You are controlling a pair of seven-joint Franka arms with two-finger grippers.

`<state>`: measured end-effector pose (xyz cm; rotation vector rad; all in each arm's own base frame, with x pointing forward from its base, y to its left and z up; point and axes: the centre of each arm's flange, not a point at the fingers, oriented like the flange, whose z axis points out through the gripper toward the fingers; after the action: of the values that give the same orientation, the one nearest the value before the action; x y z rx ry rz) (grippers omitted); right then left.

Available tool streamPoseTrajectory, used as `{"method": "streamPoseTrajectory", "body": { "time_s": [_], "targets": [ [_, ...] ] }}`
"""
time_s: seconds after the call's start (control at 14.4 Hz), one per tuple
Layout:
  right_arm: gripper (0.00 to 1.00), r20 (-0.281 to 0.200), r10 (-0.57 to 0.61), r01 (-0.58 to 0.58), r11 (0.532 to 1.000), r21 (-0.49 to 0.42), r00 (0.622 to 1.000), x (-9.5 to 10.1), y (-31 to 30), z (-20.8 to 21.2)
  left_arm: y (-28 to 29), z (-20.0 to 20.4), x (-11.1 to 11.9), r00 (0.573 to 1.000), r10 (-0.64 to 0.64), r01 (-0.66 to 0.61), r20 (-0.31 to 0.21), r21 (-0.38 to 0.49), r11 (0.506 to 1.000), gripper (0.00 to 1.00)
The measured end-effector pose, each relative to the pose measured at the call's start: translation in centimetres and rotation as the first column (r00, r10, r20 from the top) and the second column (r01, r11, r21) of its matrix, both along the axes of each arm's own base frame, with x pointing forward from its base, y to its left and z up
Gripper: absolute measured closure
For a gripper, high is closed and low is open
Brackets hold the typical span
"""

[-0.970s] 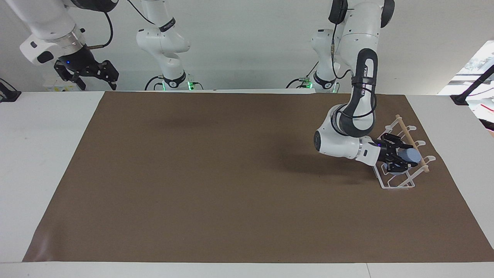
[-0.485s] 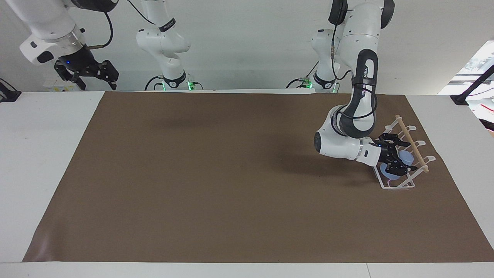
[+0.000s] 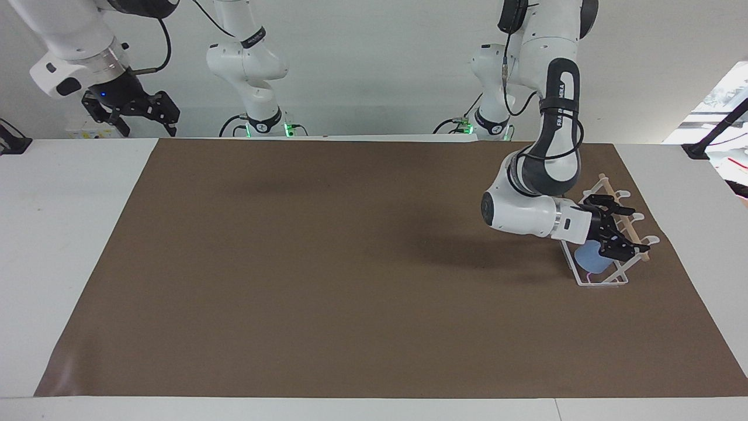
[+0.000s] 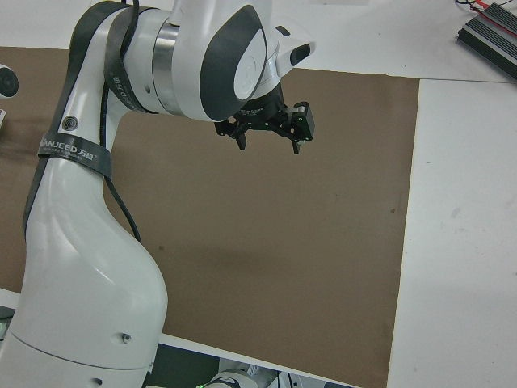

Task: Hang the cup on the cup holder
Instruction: 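Open the left gripper and draw it back from the rack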

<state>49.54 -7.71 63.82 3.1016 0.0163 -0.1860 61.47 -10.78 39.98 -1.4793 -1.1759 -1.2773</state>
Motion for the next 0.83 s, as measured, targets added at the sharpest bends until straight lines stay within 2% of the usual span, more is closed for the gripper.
{"method": "streamPoseTrajectory", "body": {
  "time_s": [0.42, 0.83],
  "targets": [
    [0.0, 0.0, 0.0, 0.0, 1.0, 0.0, 1.0, 0.0, 0.0, 0.0, 4.8, 6.3, 0.0, 0.992, -0.015, 0.0, -0.122, -0.125, 0.992, 0.0],
    [0.0, 0.0, 0.0, 0.0, 1.0, 0.0, 1.0, 0.0, 0.0, 0.0, 8.1, 7.7, 0.3, 0.978, -0.028, 0.001, -0.208, -0.13, 0.991, 0.0]
  ]
}}
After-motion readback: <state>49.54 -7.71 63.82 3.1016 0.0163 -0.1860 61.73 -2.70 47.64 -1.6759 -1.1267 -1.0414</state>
